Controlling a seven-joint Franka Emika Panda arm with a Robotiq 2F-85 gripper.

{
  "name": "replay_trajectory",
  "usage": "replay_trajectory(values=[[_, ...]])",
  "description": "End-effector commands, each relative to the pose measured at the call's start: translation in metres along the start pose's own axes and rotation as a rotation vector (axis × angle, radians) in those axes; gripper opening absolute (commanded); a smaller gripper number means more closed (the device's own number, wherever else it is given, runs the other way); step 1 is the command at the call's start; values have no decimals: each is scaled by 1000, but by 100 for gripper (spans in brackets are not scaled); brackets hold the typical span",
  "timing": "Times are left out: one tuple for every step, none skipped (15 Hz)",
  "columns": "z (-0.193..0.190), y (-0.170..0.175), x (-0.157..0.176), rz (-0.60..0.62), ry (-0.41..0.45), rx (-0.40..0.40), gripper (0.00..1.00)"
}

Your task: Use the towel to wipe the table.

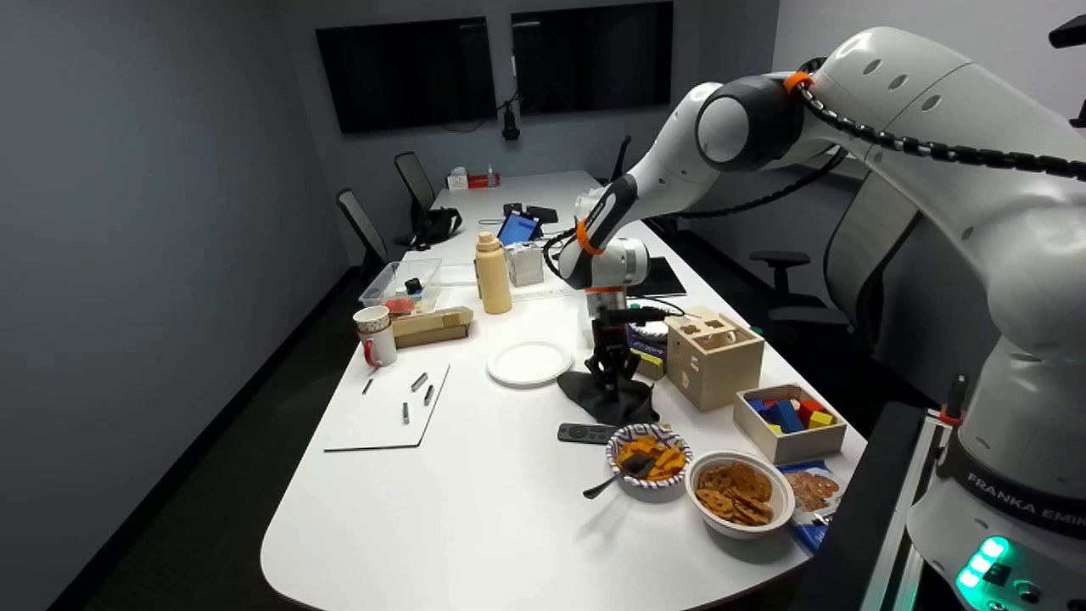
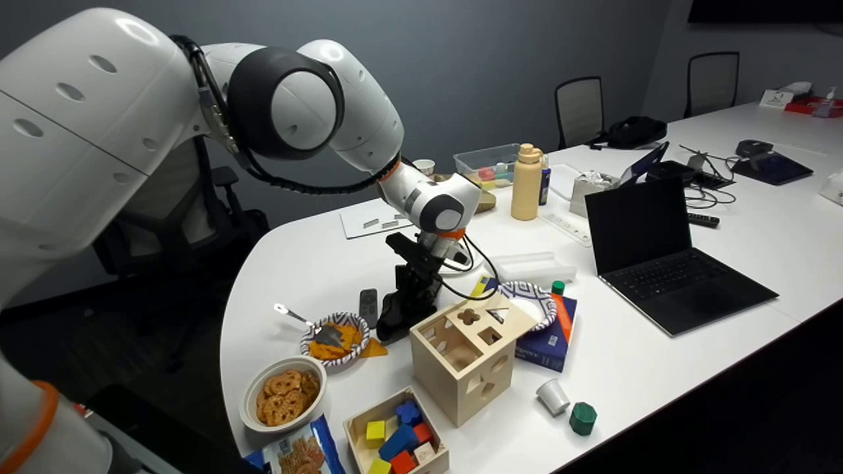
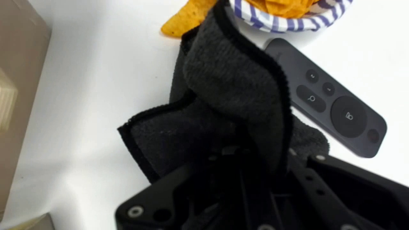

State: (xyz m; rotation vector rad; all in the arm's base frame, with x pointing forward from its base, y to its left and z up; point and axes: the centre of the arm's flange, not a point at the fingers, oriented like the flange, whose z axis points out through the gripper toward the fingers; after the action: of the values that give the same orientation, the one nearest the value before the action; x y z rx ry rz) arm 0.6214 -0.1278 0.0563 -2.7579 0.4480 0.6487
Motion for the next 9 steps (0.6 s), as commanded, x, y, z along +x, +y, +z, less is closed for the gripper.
replay_trajectory(values=[[-3, 8, -14, 13, -61, 19, 2], [-4, 13, -19, 32, -73, 6, 2], [-5, 18, -23, 53, -84, -7, 2], [-6, 23, -27, 73, -90, -21, 2], [-8, 28, -30, 95, -93, -40, 2], [-9, 35, -32, 118, -94, -57, 2], [-10, 40, -33, 135, -95, -70, 2], [-11, 45, -34, 153, -91, -84, 2], [-12, 50, -34, 167, -82, -96, 2]])
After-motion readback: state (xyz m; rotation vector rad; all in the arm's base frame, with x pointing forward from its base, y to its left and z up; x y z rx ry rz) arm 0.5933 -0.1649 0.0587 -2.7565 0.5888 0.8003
